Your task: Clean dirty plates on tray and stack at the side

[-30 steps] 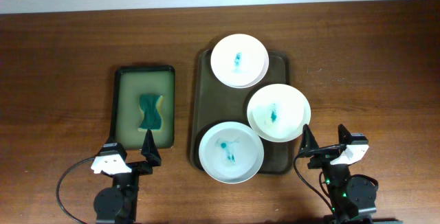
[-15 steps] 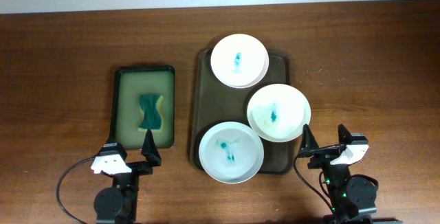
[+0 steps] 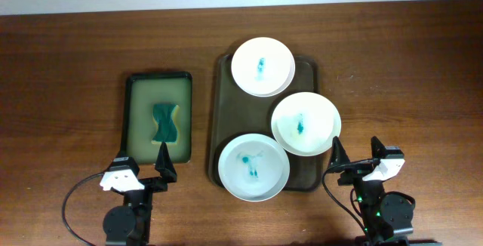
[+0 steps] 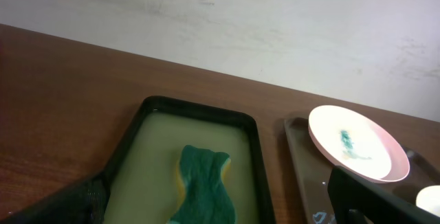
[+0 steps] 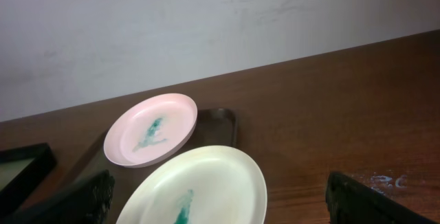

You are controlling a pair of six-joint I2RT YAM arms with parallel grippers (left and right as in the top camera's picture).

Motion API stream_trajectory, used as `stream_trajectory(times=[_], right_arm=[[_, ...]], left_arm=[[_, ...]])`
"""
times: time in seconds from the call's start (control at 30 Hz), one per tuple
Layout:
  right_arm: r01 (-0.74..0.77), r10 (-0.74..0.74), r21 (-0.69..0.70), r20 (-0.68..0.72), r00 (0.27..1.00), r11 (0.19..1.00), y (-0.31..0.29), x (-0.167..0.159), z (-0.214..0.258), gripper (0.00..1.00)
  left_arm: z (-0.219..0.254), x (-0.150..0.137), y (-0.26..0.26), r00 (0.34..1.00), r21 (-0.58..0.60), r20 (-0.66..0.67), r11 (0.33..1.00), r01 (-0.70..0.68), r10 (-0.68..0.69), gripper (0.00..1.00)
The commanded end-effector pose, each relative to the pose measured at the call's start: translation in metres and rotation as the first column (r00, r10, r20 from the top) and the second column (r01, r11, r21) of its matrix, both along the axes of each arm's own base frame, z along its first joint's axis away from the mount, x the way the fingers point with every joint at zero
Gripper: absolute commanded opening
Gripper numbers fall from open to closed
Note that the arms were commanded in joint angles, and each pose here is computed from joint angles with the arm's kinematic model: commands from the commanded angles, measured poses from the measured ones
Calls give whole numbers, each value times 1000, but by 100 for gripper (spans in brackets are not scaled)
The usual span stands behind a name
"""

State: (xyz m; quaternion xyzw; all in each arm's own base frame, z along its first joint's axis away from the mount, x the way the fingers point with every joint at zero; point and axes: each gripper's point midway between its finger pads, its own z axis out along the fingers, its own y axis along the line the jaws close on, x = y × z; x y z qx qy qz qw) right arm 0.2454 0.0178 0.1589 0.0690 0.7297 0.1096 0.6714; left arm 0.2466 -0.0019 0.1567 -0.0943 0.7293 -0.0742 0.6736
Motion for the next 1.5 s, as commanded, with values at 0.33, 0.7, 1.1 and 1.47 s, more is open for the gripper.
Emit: stream_trajectory(times=[0.33, 0.7, 1.1, 1.47], right_arm=[[1, -1, -6, -3, 1000, 1000, -1, 0, -3, 98], [7, -7, -17, -2, 1000, 1000, -2, 0, -3, 98], [0, 0, -17, -2, 1000, 1000, -1, 0, -3, 98], [-108, 108, -7, 56, 993, 994, 18, -2, 11, 98]], left_arm=[[-3, 0, 4, 1000, 18, -8, 1000, -19, 19, 99], [-3, 0, 4, 1000, 18, -8, 1000, -19, 19, 100], [0, 0, 9, 999, 19, 4, 999, -49, 49, 99], [11, 1, -14, 995, 10, 46, 996, 86, -87, 99]])
